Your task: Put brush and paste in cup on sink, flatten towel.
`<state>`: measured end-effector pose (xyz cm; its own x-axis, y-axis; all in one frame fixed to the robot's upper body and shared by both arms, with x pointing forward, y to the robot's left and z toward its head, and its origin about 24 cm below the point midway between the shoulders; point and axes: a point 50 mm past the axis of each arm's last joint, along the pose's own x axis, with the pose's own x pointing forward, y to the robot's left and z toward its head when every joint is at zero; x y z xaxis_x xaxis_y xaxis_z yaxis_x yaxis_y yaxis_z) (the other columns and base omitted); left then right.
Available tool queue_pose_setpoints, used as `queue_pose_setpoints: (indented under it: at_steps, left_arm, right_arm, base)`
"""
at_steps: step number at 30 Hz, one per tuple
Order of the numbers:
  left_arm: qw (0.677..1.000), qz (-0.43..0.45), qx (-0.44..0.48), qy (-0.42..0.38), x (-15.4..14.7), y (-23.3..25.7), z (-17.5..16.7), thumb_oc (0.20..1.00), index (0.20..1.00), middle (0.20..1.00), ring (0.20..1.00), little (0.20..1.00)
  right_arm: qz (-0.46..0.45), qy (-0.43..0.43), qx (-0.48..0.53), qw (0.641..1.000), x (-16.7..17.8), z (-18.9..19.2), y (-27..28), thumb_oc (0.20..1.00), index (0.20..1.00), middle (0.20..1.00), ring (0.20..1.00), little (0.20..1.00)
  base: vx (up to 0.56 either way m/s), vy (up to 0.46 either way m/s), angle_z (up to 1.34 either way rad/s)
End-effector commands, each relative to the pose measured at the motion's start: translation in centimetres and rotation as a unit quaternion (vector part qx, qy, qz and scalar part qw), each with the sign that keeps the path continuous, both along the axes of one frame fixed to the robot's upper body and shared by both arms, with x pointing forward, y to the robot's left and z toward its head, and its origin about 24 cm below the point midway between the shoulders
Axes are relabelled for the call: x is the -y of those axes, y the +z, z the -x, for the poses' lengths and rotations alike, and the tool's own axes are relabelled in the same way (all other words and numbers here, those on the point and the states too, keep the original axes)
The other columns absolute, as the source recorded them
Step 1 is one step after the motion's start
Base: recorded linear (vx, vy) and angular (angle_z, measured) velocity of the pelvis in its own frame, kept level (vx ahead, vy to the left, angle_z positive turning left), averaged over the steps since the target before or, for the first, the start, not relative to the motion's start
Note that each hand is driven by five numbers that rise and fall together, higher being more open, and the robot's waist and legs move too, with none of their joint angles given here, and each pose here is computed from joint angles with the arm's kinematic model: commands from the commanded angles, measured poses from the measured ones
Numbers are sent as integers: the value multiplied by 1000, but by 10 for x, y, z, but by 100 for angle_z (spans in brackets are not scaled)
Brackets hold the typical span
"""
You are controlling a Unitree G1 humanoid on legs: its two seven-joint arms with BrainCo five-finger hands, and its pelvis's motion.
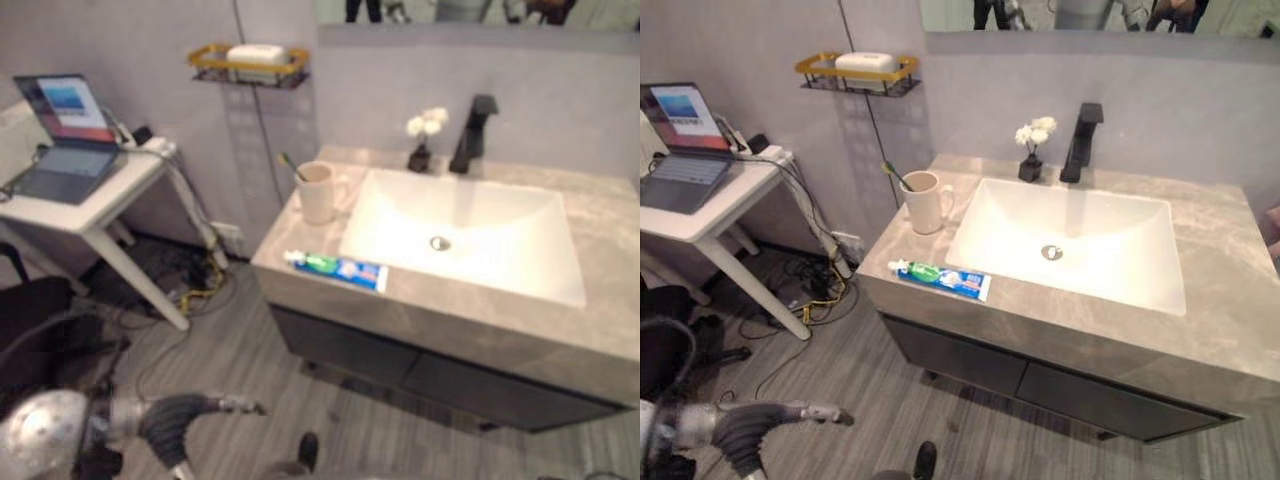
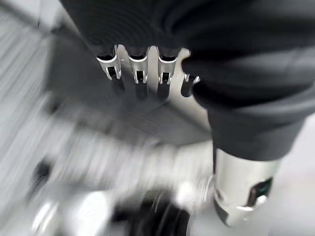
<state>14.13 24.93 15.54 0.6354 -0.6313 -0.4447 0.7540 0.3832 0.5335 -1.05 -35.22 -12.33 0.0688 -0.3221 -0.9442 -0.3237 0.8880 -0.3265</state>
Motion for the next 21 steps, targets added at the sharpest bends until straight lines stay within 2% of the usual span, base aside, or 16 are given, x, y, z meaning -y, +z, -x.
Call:
queue_pose_setpoints:
  at_steps: [1, 2, 7, 11, 21]
  left_arm:
    - [970, 51, 200, 126, -41, 41, -28, 1000, 1000, 1000, 1000, 1000]
    - [957, 29, 253, 138, -48, 53, -33, 1000, 1000, 1000, 1000, 1000]
    - [940, -52, 311, 131, -56, 65, -49, 1000, 1000, 1000, 1000, 1000]
    - [945, -76, 297, 111, -54, 56, -61, 1000, 1000, 1000, 1000, 1000]
    - [958, -97, 265, 61, -39, 43, -63, 1000, 1000, 1000, 1000, 1000]
  right_arm:
    - [-53, 37, 114, 991, -27, -70, -8, 1000, 1000, 1000, 1000, 1000]
    - [-69, 34, 140, 987, -35, -77, -8, 1000, 1000, 1000, 1000, 1000]
    - [-94, 95, 186, 973, -52, -101, -4, 1000, 1000, 1000, 1000, 1000]
    - [-97, 67, 194, 974, -52, -95, -5, 1000, 1000, 1000, 1000, 1000]
    - [-76, 27, 162, 984, -41, -77, -9, 1000, 1000, 1000, 1000, 1000]
  base:
    - [57, 58, -24]
    - [45, 55, -38]
    - [50, 135, -61]
    - [48, 153, -67]
    - [38, 104, -32]
